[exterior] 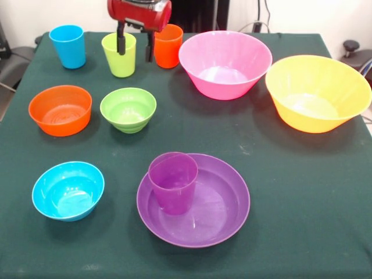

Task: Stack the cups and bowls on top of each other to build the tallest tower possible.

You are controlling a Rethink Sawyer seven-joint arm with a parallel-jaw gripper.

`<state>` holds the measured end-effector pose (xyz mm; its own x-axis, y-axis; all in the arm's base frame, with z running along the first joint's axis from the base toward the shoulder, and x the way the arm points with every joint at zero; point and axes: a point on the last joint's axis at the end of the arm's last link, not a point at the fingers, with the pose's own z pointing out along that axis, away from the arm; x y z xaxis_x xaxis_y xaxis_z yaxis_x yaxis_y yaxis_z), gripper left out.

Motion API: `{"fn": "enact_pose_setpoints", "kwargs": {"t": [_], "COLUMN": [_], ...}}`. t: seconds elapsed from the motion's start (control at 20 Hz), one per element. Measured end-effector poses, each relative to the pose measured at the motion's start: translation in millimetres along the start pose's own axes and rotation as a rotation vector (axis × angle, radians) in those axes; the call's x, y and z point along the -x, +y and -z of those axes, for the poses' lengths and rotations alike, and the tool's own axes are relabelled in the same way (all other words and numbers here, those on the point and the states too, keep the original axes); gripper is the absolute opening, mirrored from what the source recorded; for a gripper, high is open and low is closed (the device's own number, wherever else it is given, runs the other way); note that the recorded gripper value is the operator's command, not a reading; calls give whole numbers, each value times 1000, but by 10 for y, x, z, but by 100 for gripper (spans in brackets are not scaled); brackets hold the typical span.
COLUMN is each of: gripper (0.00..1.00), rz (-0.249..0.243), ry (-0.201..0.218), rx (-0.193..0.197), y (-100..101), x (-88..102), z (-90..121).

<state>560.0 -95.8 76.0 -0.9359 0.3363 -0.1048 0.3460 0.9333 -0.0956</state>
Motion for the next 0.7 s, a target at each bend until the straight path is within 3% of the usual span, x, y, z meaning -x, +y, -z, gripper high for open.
{"fn": "enact_pose_setpoints", "kwargs": {"t": [0.4, 0.7], "gripper": [100, 100], "rz": [-21, -50], "ry": [-9, 11], "rx": [2, 1], "y": [-138, -308], "x": [-32, -130], "z": [154, 164]}}
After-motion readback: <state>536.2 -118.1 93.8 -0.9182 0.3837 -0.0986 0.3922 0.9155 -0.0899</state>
